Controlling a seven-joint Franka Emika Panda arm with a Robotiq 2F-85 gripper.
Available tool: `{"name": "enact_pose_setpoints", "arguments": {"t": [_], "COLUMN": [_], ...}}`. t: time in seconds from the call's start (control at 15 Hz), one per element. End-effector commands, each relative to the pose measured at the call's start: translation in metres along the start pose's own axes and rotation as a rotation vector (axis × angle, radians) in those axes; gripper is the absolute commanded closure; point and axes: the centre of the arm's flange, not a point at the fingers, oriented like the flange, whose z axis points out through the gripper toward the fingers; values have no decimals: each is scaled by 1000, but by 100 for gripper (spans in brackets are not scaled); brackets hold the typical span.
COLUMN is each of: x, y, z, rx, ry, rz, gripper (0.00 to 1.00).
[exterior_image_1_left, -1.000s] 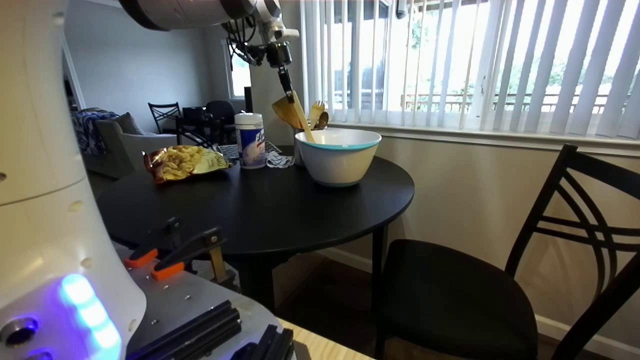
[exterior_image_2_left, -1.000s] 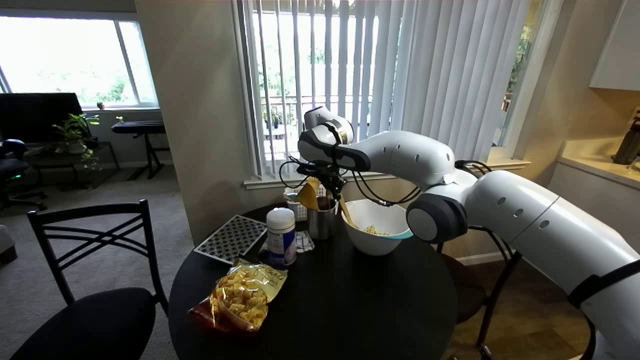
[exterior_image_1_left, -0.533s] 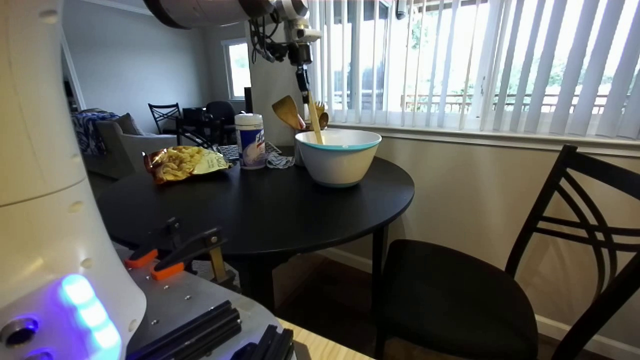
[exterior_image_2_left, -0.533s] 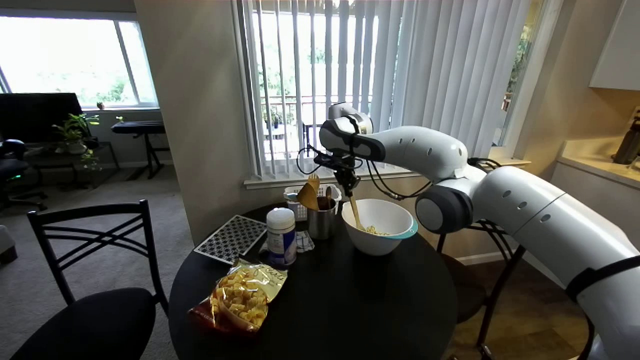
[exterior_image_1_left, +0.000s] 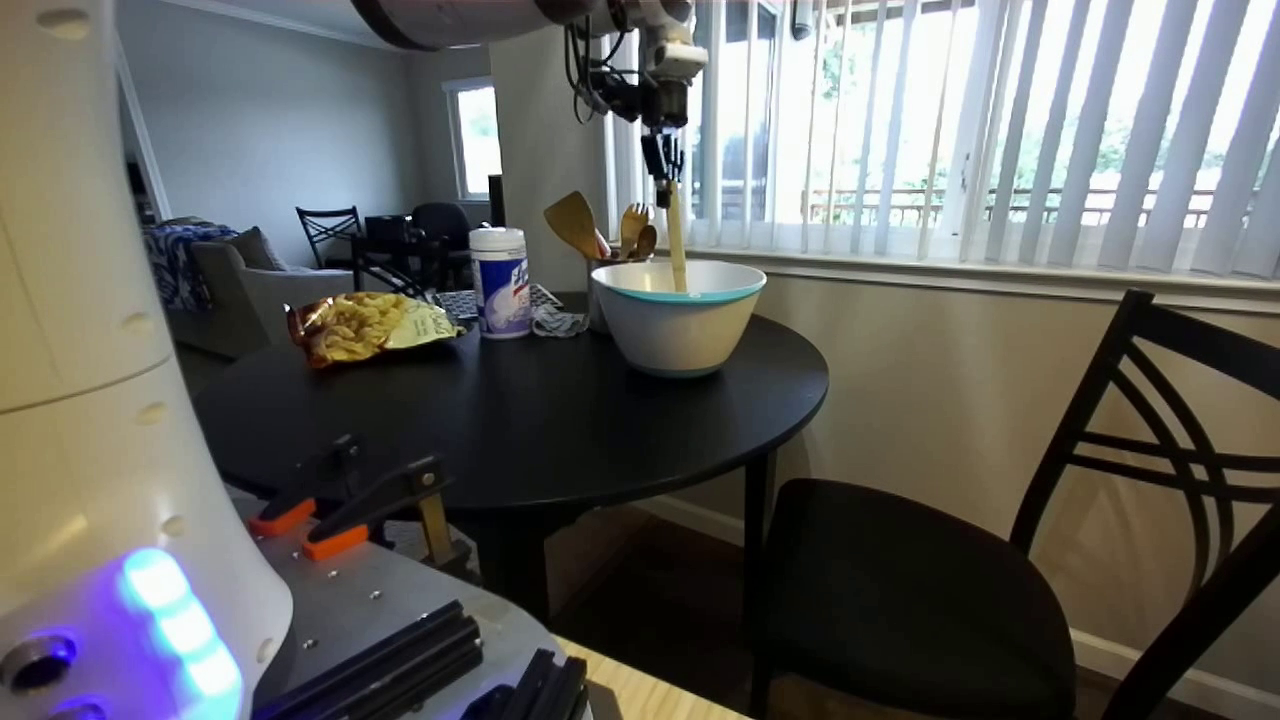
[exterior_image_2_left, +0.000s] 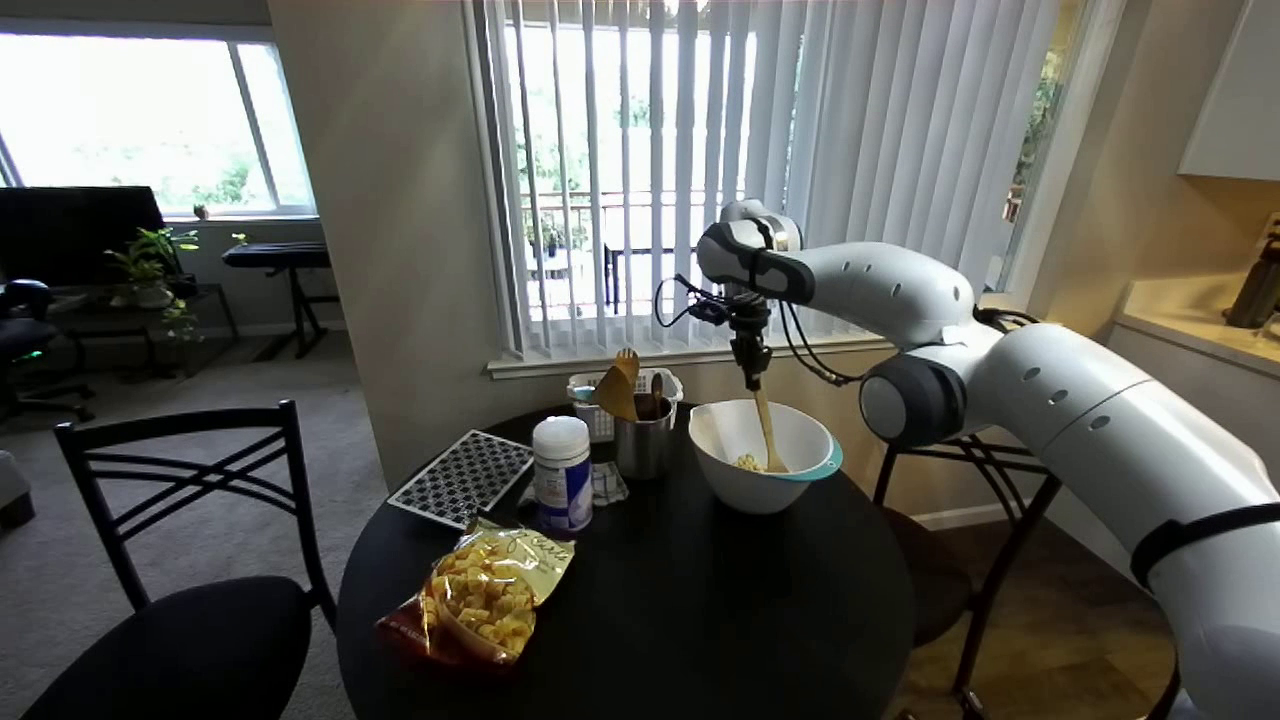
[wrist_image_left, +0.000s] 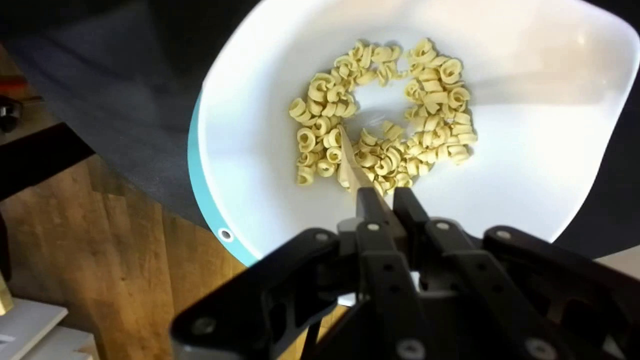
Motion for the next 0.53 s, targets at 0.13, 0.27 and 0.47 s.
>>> {"name": "enact_pose_setpoints", "arguments": {"t": [0.13,0.27,0.47], "x": [16,8,-18], "y": [39,30,17], "z": [9,2,-13], "rx": [33,73,137], "ry": [-42,-42,-25], "rz": [37,12,-40], "gripper": [97,97,97]}}
